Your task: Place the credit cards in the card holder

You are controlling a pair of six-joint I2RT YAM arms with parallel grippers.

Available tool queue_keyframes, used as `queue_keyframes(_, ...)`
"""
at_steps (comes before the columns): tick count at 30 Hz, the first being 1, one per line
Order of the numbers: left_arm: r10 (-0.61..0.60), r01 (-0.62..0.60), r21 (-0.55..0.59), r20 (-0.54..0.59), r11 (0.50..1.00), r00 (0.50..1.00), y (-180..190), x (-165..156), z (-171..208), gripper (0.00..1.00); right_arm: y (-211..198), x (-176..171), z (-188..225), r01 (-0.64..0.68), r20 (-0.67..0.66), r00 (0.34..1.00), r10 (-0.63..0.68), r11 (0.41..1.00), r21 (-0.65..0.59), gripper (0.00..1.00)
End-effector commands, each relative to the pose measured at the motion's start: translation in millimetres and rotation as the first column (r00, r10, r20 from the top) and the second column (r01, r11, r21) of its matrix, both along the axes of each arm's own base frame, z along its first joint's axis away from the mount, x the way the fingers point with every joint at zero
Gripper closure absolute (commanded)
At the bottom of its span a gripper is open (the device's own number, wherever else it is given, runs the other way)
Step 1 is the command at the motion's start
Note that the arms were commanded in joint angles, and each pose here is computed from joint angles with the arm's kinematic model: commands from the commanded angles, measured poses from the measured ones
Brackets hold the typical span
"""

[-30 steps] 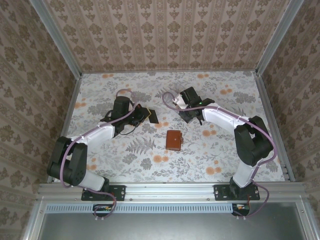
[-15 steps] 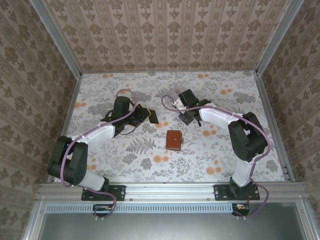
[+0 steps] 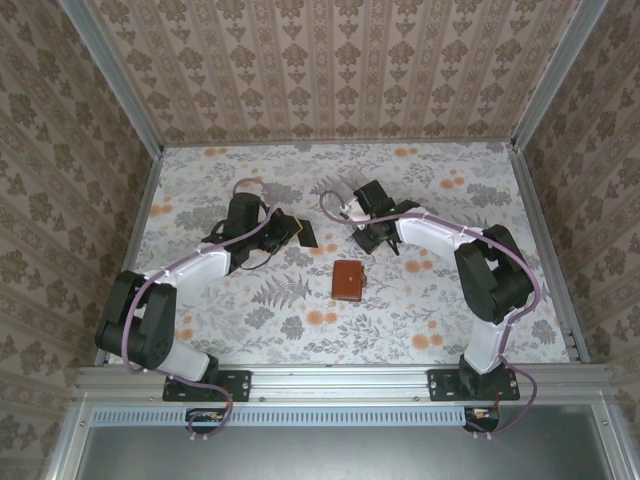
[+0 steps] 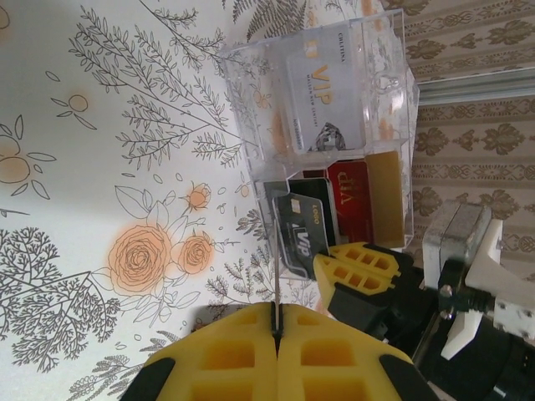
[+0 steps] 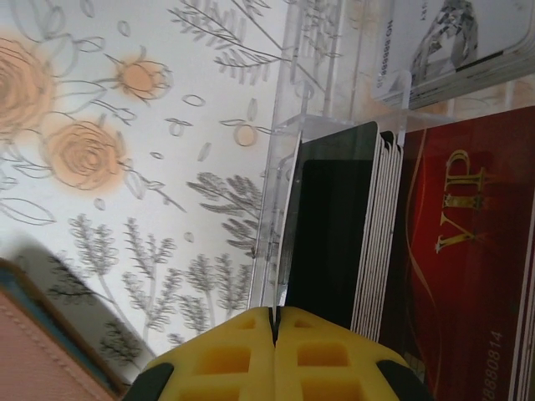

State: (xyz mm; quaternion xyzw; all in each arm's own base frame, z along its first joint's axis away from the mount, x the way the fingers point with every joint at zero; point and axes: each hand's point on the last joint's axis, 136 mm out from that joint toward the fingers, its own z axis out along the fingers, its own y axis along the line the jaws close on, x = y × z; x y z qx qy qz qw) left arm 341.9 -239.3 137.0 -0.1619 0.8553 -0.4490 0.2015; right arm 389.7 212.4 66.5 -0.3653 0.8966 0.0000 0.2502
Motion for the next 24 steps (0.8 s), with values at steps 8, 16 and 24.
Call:
queue_keyframes(8,-0.009,0.01,-0.028,0.023,1.0,1.0,-4.4,4.0,11.3,1.0,29.4,-6.3,14.2,0.086,-0.02,0.996,-0.085,0.995,0.059,0.94)
queue_keyframes(16,-0.009,0.01,-0.029,0.022,1.0,1.0,-3.9,2.8,10.9,1.0,24.4,-7.1,12.7,0.117,-0.025,0.993,-0.116,0.992,0.046,0.9)
queue_keyframes(24,-0.017,0.018,-0.034,0.025,0.999,1.0,-5.6,1.8,12.4,1.0,23.8,-5.8,3.7,0.147,-0.04,0.989,-0.146,0.988,0.042,0.88)
